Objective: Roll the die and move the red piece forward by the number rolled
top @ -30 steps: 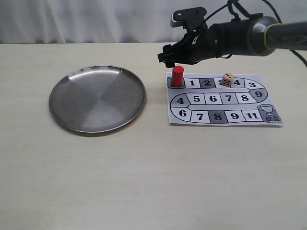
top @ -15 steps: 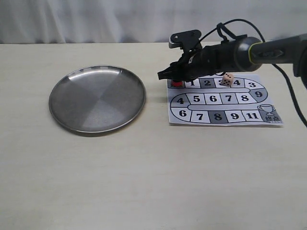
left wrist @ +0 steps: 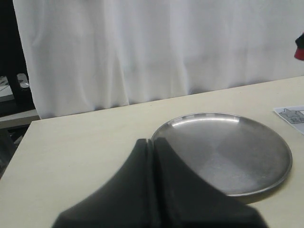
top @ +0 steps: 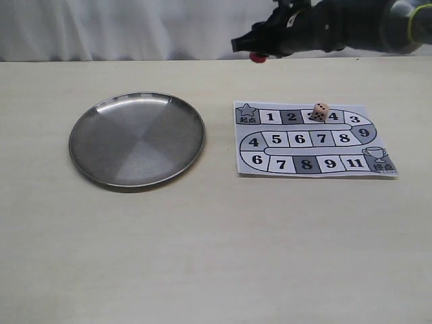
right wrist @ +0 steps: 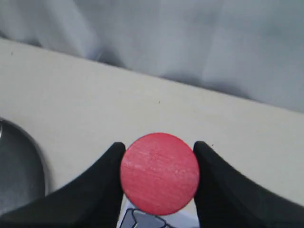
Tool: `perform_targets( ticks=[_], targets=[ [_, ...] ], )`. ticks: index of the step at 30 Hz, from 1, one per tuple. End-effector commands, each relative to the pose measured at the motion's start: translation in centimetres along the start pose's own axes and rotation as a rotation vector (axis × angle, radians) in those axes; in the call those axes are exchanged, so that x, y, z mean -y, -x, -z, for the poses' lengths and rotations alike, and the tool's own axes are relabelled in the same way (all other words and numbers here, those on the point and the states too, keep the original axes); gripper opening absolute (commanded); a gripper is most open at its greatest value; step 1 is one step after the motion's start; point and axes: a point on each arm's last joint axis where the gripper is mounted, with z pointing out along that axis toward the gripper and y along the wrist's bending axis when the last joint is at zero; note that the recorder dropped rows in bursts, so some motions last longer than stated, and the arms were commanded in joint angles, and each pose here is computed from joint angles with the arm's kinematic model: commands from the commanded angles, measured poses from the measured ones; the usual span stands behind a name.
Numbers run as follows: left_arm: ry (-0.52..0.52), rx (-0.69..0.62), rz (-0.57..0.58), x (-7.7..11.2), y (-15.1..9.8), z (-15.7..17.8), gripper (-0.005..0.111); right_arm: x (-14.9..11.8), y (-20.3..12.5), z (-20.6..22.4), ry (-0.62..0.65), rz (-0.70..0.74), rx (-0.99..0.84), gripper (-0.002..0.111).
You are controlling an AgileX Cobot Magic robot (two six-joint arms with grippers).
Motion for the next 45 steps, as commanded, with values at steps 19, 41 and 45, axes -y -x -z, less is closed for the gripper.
perform_targets(
  ticks=[19, 41, 45],
  targets=[
    [-0.004, 0.007, 0.006, 0.0, 0.0, 0.0, 0.0, 3.1, -9.4, -6.6, -0.047, -0.019, -0.324, 0.005],
    [-0.004, 0.007, 0.006, 0.0, 0.0, 0.0, 0.0, 3.1, -7.7, -5.4, -0.048, -0.018, -0.289, 0.005],
    [-0.004, 0.007, 0.006, 0.0, 0.0, 0.0, 0.0, 3.1, -4.0, -2.7, -0.052, -0.012, -0.192, 0.005]
  ],
)
